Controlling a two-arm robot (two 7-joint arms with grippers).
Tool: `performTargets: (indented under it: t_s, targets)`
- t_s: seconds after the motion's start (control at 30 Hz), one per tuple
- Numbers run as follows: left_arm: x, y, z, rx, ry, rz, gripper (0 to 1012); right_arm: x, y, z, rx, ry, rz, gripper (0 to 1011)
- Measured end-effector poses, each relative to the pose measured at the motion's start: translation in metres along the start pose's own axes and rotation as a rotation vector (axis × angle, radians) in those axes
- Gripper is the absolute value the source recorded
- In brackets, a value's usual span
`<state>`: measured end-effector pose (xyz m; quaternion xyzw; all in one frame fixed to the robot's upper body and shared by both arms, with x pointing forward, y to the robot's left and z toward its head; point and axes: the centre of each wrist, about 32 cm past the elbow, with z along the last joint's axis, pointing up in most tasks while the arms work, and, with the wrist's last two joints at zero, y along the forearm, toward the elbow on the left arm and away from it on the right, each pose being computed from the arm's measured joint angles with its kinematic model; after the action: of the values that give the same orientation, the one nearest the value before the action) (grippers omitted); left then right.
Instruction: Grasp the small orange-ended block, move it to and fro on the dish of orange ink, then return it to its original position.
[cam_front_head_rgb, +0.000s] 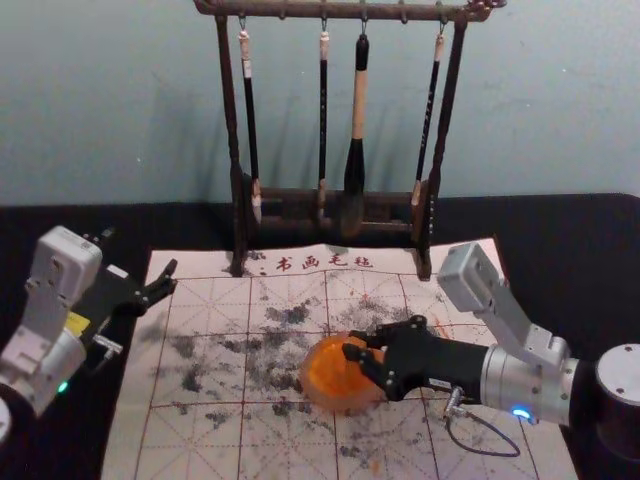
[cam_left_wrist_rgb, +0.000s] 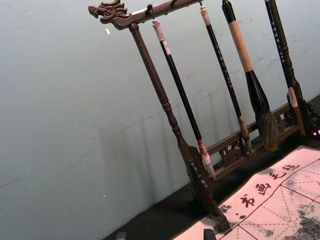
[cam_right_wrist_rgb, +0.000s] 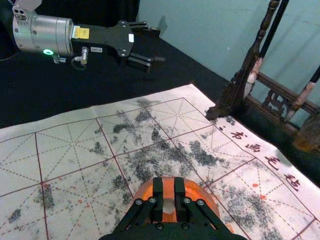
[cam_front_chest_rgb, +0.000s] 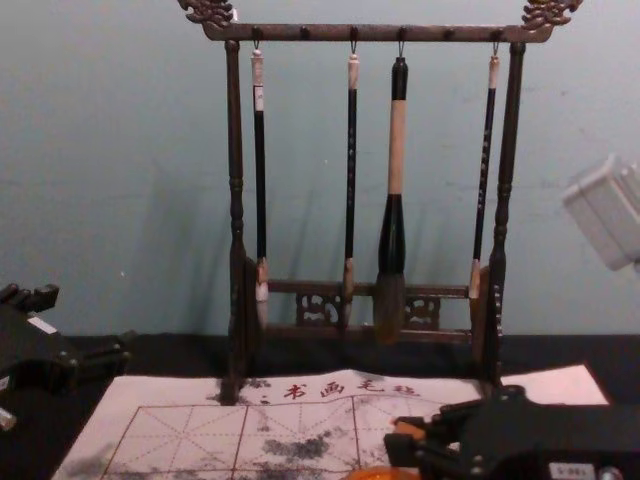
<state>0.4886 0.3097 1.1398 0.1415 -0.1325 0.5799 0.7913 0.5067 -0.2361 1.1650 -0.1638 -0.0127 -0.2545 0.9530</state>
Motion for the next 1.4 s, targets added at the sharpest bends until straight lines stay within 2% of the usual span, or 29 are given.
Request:
performTargets:
  t_s: [0.37, 0.8, 1.13, 1.4]
  targets:
    - [0.0, 0.0, 0.0, 0.0, 0.0, 0.0, 1001, 0.001, 0.013, 0.004, 0.005, -0.004, 0.007, 81]
    - [0.0, 0.0, 0.0, 0.0, 0.0, 0.0, 1001, 0.011, 0.021, 0.008, 0.004, -0.009, -0.029, 81]
    - [0.0, 0.0, 0.0, 0.0, 0.0, 0.0, 1001, 0.018, 0.01, 0.007, -0.02, -0.005, -0.059, 81]
    - [0.0, 0.0, 0.0, 0.0, 0.0, 0.0, 1001, 0.014, -0.005, 0.005, -0.035, 0.003, -0.056, 81]
